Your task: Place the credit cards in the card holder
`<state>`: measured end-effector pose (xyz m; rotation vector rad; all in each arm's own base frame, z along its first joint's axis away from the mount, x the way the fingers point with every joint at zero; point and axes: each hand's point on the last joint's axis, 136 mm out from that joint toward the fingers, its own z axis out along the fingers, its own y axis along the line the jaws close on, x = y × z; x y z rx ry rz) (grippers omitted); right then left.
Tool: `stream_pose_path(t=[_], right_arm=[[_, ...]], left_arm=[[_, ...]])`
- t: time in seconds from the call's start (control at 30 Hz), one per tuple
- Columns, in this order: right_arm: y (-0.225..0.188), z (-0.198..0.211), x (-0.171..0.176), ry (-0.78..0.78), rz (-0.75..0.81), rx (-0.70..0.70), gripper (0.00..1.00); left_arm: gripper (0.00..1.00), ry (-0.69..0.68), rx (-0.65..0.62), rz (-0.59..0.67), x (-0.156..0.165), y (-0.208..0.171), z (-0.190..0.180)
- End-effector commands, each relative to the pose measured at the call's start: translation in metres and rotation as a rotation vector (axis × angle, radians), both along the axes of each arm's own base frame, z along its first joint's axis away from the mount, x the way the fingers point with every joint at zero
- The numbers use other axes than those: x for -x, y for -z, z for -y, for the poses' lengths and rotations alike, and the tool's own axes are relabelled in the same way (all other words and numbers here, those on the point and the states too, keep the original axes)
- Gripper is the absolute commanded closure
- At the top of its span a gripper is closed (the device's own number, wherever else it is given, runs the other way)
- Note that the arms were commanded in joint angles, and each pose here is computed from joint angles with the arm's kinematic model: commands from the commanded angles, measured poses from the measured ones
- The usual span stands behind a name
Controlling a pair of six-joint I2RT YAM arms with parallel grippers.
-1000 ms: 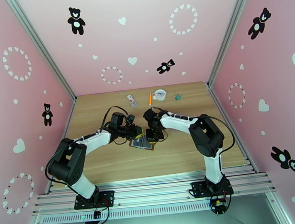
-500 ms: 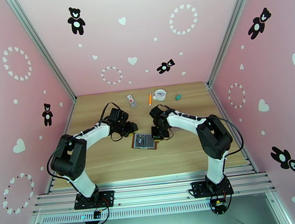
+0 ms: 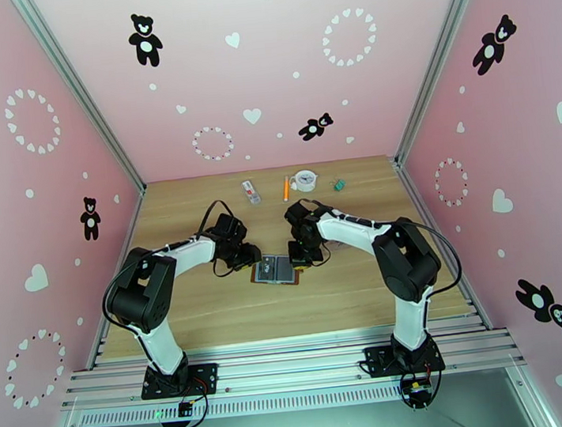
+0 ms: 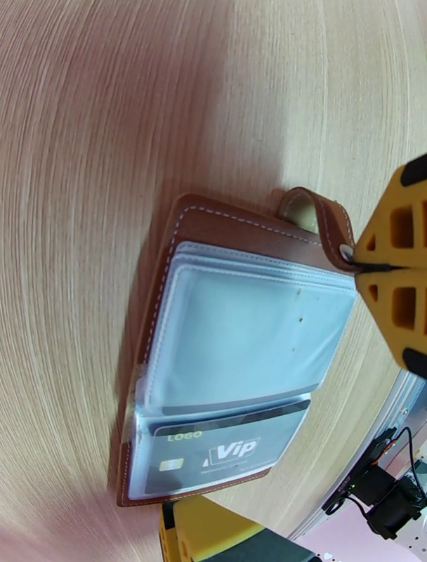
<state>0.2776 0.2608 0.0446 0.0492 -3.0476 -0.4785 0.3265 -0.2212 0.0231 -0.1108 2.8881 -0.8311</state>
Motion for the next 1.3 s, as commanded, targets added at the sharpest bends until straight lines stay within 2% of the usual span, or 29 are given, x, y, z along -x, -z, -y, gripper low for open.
stream_pose_path(t=[0.0, 0.27, 0.43, 0.63, 0.83, 1.27], right_arm=[[0.005, -0.002, -0.003, 0.003, -0.024, 0.004, 1.00], [0.013, -0.014, -0.009, 0.017, -0.027, -0.044, 1.00], [0.013, -0.021, -0.013, 0.015, -0.022, -0.076, 1.00], [0.013, -0.029, -0.015, 0.009, -0.021, -0.115, 1.00], [0.009, -0.030, -0.016, 0.013, -0.006, -0.127, 1.00], [0.000, -0.004, -0.007, 0.072, -0.001, -0.117, 1.00]], left_arm=[[0.57, 0.048, 0.044, -0.059, 0.021, 0.017, 0.012], [0.65, 0.066, 0.314, -0.028, 0.025, -0.027, 0.047], [0.73, 0.092, 0.403, 0.021, 0.027, -0.056, 0.055], [0.77, 0.129, 0.491, 0.041, 0.024, -0.080, 0.071], [0.73, 0.169, 0.497, 0.032, 0.026, -0.081, 0.091], [0.72, 0.161, 0.408, -0.055, 0.017, -0.027, 0.108]])
